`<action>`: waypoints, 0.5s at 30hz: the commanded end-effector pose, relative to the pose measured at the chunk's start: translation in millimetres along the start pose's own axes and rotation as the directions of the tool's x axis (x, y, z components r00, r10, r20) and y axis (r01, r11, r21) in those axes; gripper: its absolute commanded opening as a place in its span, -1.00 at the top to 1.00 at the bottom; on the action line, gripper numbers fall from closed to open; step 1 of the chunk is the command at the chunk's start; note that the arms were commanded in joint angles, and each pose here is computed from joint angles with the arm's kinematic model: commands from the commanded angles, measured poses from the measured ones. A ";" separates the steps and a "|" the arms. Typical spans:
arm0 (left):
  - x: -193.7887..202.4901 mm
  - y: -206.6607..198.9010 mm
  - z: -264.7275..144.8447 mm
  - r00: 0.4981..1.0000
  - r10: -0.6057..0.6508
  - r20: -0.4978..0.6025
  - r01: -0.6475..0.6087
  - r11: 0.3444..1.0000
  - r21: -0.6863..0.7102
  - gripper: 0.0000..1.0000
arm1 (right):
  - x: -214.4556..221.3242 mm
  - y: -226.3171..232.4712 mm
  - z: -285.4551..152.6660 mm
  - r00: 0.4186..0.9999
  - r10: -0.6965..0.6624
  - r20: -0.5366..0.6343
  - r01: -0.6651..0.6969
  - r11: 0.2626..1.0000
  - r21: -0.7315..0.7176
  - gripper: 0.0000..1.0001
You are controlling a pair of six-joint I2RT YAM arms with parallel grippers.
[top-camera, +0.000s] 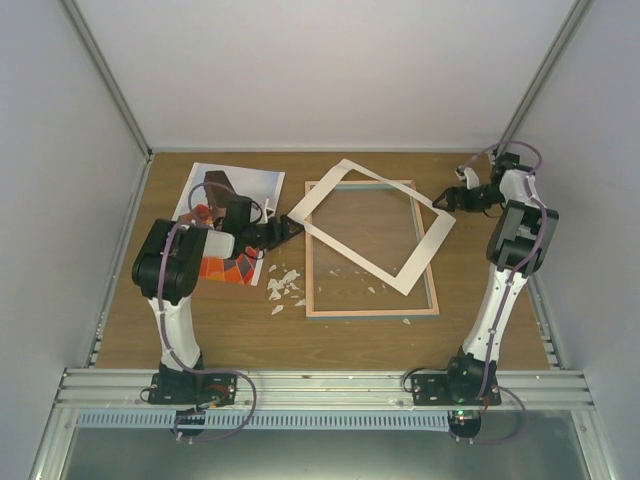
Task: Put the photo into the frame
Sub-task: Place the photo frame item in the photo frame.
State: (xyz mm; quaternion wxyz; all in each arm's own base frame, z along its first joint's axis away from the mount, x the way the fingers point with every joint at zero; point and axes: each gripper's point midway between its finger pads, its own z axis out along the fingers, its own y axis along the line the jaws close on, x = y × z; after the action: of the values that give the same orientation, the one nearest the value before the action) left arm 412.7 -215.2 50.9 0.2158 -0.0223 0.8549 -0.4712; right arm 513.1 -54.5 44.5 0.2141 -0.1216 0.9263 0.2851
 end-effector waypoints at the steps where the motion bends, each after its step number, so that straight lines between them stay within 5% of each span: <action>1: -18.5 -5.7 12.7 0.998 0.025 0.052 -0.026 0.999 0.025 -0.52 | 11.6 3.6 11.6 1.000 0.008 -0.010 -0.009 0.998 -0.056 -0.94; 9: -34.7 2.9 32.5 0.997 -0.010 0.075 0.008 0.999 0.039 -0.29 | 22.2 10.2 16.1 0.999 0.021 -0.028 -0.024 0.995 -0.100 -0.88; 15: -45.6 -5.5 32.1 0.995 -0.007 0.100 0.000 0.998 0.065 0.17 | 30.8 24.0 14.3 0.999 0.017 -0.044 -0.024 0.988 -0.154 -0.79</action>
State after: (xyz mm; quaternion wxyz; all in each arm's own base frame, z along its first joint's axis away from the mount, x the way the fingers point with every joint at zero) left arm 453.8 -228.2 43.9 0.2309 -0.0473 0.8402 -0.4883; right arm 505.6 -40.9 42.8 0.2214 -0.1401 0.9088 0.3246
